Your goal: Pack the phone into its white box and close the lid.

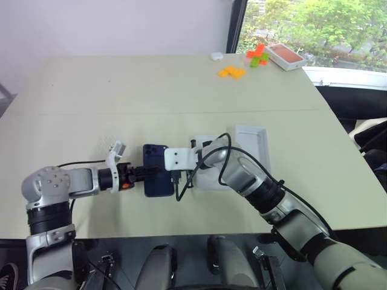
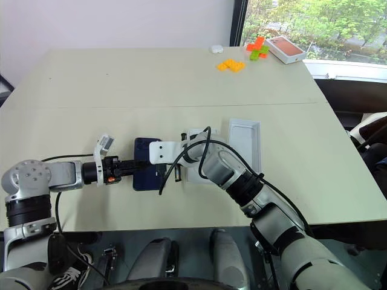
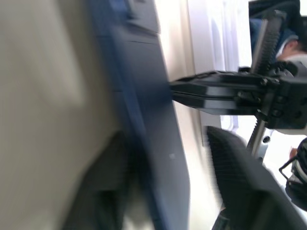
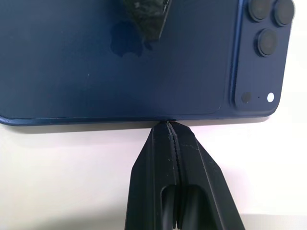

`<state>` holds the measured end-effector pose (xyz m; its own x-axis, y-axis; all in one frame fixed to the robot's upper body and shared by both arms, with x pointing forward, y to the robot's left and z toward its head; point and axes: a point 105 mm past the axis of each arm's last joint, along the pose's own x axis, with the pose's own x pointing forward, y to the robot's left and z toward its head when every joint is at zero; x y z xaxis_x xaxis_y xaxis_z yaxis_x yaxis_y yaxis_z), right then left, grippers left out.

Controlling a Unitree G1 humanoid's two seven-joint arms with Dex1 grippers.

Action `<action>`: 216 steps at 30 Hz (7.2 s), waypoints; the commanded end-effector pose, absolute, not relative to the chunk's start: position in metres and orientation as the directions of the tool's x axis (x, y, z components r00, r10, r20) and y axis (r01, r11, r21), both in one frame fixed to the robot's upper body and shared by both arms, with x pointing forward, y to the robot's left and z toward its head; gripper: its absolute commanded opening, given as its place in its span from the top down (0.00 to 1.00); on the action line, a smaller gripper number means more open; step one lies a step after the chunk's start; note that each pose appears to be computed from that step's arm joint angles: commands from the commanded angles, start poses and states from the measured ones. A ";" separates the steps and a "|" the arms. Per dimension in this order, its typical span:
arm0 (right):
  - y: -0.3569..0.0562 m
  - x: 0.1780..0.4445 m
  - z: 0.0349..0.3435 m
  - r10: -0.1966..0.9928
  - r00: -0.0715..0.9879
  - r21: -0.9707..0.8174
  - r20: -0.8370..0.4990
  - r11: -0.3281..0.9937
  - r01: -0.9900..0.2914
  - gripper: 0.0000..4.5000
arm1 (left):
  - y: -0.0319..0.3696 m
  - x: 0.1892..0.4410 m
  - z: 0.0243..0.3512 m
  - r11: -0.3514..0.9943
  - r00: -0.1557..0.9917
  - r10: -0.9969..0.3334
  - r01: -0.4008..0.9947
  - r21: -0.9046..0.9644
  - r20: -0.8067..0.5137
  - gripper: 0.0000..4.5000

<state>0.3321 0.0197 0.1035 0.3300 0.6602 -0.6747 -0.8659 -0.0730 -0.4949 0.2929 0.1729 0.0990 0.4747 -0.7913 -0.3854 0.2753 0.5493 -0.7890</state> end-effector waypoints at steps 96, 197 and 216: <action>-0.133 0.324 0.186 0.880 0.429 -0.299 -0.202 0.362 -0.883 0.00 | 0.094 0.335 0.146 0.570 0.547 -0.797 0.542 -0.617 -0.256 0.09; -0.160 0.316 0.129 0.290 0.601 -0.078 -0.745 0.857 -0.510 0.66 | 0.107 0.299 0.178 0.470 0.468 -0.882 0.871 -0.145 -0.046 0.08; -0.132 0.357 0.226 0.555 0.769 0.133 -0.317 0.829 -0.543 0.99 | 0.147 0.317 0.201 0.546 0.554 -0.833 0.824 -0.154 0.011 0.08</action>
